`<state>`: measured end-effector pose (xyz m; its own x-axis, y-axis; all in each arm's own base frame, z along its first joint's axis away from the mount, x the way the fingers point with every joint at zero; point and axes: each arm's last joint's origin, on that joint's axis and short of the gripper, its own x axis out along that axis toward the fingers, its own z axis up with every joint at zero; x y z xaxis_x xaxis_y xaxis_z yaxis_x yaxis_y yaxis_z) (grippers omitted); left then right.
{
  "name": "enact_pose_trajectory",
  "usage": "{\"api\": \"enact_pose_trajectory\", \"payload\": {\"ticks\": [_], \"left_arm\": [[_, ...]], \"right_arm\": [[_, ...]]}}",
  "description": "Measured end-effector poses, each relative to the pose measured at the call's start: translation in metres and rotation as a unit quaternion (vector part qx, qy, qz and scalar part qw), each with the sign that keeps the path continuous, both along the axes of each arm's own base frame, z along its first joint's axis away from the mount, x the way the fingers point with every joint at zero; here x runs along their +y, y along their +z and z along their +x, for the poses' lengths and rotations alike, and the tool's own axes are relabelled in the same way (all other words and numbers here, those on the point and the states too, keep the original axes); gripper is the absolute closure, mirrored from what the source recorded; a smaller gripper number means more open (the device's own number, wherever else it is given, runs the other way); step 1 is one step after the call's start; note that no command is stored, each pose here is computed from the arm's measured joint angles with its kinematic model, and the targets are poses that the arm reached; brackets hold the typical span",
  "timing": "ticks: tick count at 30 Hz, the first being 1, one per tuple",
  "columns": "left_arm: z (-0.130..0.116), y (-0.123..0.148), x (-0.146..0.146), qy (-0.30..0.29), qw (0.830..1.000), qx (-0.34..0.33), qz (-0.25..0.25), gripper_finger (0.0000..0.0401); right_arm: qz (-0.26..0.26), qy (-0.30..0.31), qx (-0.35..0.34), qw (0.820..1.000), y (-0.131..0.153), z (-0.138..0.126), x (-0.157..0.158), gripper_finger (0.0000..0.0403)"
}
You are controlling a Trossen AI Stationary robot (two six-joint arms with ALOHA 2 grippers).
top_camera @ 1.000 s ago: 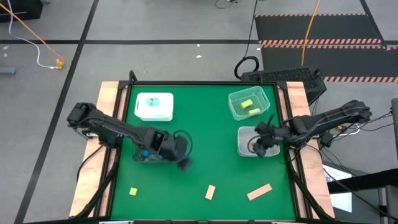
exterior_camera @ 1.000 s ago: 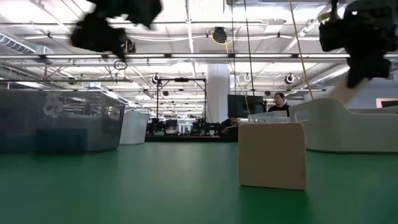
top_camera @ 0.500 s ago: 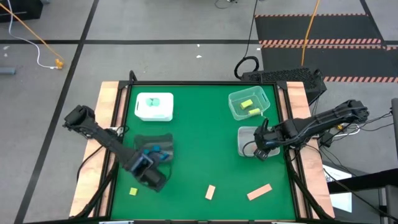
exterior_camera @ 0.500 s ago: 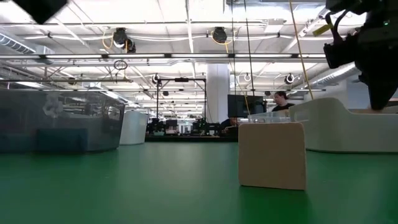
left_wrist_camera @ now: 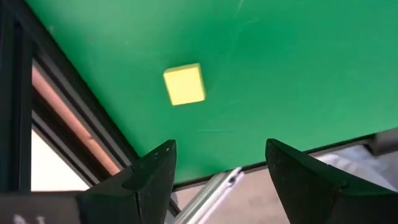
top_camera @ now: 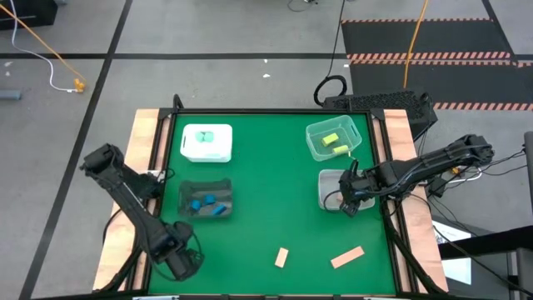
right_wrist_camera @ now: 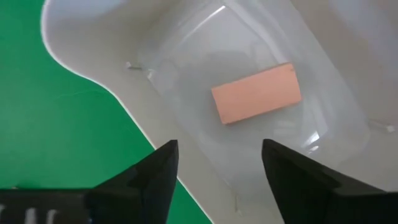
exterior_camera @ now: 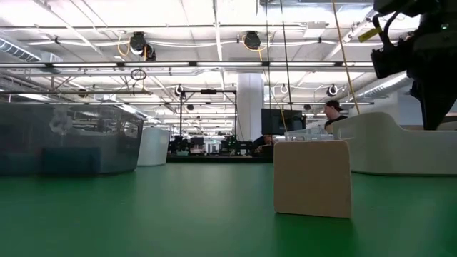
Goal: Sort & place blocks by color
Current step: Put the light green block into the transparent bin
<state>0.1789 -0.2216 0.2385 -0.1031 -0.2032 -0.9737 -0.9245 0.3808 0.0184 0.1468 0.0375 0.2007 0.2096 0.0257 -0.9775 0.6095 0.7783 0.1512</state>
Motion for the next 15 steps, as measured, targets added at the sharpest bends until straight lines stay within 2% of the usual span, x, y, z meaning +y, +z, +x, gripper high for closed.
{"api": "enact_pose_trajectory", "payload": {"ticks": [9,15], "left_arm": [[-0.003,-0.022,-0.015,0.006,0.999,0.033,0.032,0.0155],[0.004,-0.046,-0.020,-0.018,0.996,0.066,0.058,0.0155]], "right_arm": [[0.004,0.004,-0.025,1.000,0.001,0.005,0.001,0.0175],[-0.001,0.008,-0.059,0.998,0.003,0.011,0.002,0.0175]]}}
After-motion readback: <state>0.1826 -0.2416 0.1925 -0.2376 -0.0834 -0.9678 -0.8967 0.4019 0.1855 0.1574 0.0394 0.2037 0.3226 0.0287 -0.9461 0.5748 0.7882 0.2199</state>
